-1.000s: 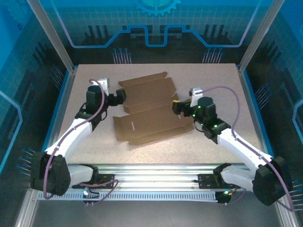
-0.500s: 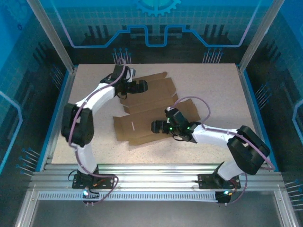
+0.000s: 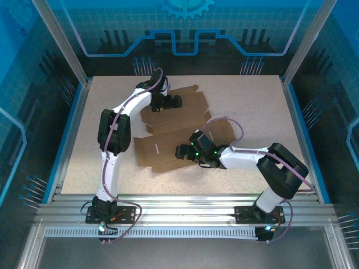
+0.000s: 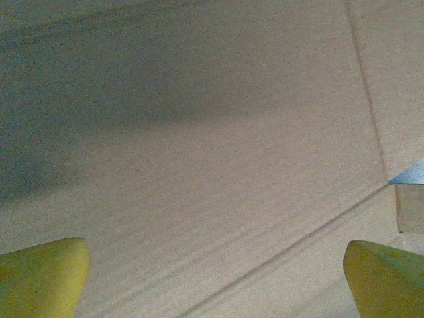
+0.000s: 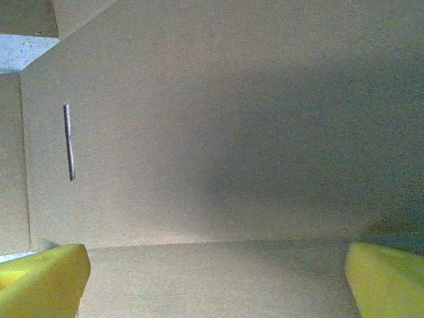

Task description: Fold the paper box

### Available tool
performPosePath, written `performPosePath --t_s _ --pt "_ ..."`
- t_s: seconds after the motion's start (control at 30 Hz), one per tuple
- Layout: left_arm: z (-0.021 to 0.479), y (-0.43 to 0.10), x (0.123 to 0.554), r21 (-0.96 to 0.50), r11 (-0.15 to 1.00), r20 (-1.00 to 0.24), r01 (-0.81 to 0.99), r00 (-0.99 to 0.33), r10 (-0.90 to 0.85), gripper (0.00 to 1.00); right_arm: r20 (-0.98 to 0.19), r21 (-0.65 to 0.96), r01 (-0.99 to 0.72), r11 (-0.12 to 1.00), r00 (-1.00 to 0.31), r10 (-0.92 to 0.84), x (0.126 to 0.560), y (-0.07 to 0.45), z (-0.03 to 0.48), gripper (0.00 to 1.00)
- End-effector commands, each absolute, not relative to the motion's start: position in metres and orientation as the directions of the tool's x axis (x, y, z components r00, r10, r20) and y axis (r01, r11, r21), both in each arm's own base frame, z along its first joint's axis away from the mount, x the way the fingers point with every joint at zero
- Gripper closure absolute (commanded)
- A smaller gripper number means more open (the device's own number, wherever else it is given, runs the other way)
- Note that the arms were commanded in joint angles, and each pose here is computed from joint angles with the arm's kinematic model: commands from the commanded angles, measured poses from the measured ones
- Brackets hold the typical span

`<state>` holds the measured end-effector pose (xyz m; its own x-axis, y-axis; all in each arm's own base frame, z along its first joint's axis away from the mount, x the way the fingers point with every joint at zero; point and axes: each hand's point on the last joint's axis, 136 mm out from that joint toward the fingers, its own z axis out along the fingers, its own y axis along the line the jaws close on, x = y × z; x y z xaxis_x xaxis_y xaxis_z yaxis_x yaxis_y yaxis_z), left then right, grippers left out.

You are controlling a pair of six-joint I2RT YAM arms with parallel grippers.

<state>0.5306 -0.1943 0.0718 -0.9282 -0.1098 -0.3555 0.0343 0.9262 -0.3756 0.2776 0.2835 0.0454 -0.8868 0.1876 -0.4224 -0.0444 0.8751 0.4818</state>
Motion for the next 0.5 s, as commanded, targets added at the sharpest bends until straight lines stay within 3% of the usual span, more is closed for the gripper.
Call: performPosePath --t_s 0.0,0.47 --pt "0.056 -0.189 0.526 -0.324 0.946 -0.309 0.029 -0.948 -0.077 0.01 -0.412 0.428 0.006 0.904 -0.889 0.201 0.276 0.275 0.04 0.0" --pt "0.022 -0.177 0.491 -0.298 0.952 -0.188 -0.072 -0.973 -0.133 0.01 -0.402 0.331 0.026 0.943 -0.9 0.166 0.282 0.237 0.031 0.0"
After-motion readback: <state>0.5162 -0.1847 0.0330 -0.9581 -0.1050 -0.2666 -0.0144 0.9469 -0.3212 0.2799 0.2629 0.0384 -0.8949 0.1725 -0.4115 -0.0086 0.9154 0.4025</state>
